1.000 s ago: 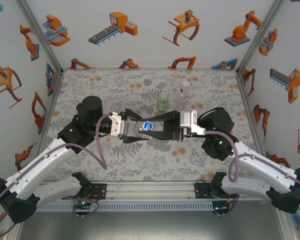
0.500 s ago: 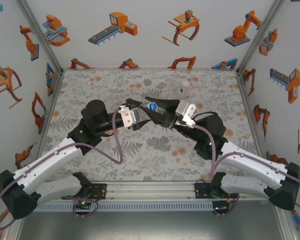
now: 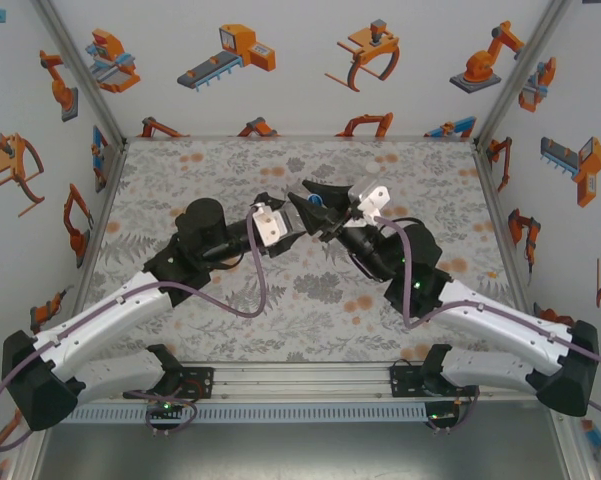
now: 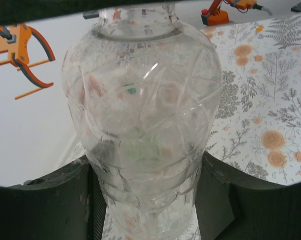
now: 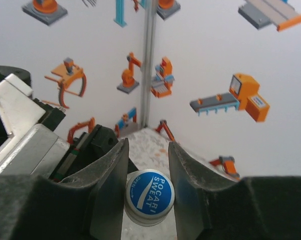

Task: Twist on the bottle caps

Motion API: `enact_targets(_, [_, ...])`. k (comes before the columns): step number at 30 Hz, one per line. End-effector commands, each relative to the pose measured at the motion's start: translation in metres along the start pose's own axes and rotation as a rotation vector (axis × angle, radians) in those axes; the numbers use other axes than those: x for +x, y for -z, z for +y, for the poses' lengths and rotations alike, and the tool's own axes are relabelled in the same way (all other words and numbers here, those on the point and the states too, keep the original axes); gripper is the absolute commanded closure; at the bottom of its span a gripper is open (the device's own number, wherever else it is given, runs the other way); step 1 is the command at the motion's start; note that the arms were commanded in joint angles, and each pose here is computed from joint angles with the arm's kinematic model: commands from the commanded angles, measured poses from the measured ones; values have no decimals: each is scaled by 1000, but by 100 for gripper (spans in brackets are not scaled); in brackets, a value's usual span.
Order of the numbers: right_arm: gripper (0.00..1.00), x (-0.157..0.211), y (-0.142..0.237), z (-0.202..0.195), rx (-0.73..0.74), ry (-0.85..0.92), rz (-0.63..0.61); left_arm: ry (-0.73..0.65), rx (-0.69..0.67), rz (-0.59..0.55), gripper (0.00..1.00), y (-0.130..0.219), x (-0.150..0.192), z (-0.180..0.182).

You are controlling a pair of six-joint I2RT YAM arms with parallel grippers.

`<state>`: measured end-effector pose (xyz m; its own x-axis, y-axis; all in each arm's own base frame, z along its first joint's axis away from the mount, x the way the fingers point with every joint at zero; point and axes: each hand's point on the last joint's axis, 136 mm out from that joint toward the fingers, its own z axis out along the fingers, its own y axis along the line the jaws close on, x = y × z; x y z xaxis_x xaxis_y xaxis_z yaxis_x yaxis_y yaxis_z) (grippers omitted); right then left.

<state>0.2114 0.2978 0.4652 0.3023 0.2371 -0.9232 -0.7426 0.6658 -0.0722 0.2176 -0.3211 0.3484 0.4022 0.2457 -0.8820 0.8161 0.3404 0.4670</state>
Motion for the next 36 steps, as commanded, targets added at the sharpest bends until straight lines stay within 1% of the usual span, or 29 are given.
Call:
enact_targets(1, [54,1,9,-29,124,-16,144,24,-31,32,100,2,-3,10])
enact_targets(4, [45,11,14,-33,145,-67,256,40,-27,68,100,1,9,9])
enact_targets(7, [39,21,18,-39,177,-147,333,56,-23,87,100,0,16,7])
enact_targets(10, [28,27,23,-41,186,-235,386,72,-13,105,100,-3,23,5])
enact_targets(11, [26,30,24,-42,192,-270,412,76,-7,111,100,-4,25,4])
enact_targets(17, [25,51,29,-39,193,-429,573,87,20,129,100,-8,33,-2])
enact_targets(23, [19,79,25,-35,198,-609,674,95,43,127,100,-13,34,-5])
enact_targets(30, [16,110,10,-22,163,-676,748,105,56,117,100,-16,31,-6])
enact_targets(36, [16,133,2,-25,191,-680,783,106,67,108,100,-18,29,-7])
